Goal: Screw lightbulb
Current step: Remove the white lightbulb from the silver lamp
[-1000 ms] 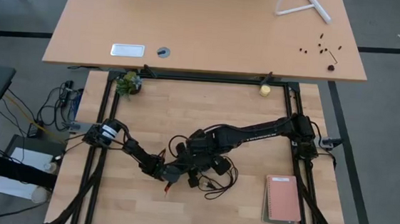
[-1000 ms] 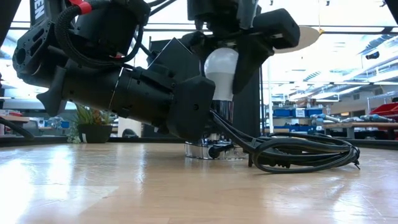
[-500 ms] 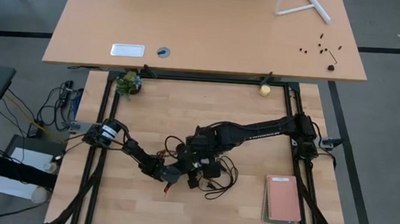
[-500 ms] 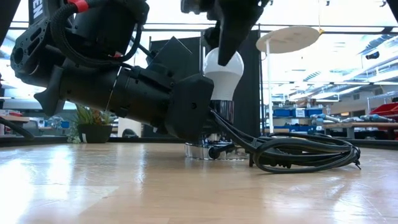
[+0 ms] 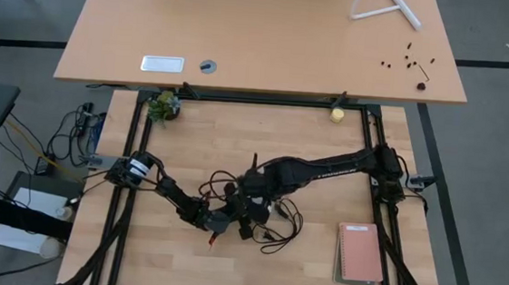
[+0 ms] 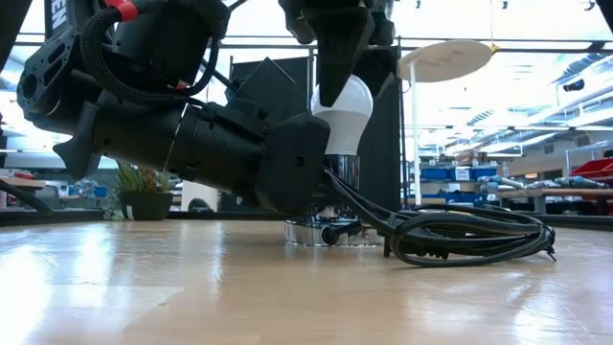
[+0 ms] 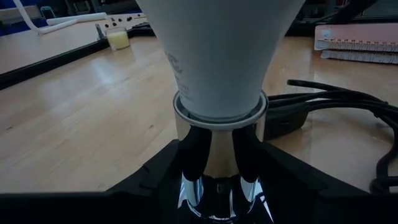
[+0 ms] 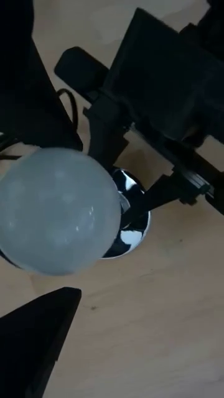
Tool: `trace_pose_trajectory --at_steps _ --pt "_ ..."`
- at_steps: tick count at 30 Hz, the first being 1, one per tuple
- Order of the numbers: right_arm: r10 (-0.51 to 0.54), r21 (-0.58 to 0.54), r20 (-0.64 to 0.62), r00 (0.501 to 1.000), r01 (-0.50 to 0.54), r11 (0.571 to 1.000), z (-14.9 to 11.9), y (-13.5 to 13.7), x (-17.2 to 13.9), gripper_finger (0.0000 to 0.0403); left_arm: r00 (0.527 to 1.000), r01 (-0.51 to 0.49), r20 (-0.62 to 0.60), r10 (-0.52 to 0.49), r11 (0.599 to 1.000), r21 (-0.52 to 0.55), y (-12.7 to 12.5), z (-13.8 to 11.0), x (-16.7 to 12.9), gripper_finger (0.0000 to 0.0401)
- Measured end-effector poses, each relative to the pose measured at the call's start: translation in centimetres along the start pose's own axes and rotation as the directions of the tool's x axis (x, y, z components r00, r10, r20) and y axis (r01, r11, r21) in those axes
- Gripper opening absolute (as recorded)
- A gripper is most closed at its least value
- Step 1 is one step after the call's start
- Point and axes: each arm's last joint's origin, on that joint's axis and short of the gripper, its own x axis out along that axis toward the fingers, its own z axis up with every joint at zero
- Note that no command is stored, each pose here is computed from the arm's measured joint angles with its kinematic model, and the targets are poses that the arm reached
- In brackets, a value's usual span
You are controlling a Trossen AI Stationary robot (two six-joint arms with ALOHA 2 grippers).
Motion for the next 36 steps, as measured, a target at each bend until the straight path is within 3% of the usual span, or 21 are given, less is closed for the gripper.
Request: trace_pose_trajectory --at_steps 5,16,29,36 --pt "-0.032 0.072 0.024 0.999 0.030 0.997 -0.4 0.7 -0.1 0.0375 1.000 0.000 0.000 0.000 1.000 -0.004 0.0 0.0 0.0 0.0188" --pt "-0.037 0.119 0.028 0.999 0.034 0.992 0.1 0.4 0.7 0.0374 1.000 0.000 0.002 0.000 1.000 -0.025 0.0 0.0 0.0 0.0188" --pt "-0.037 0.080 -0.031 0.999 0.040 0.996 0.0 0.7 2.4 0.0373 1.000 0.000 0.002 0.000 1.000 -0.025 0.0 0.0 0.0 0.0188" --pt "-0.040 0.033 -0.036 0.999 0.041 0.999 -0.1 0.7 2.4 0.0323 1.000 -0.001 0.001 0.001 1.000 -0.023 0.0 0.0 0.0 0.0189"
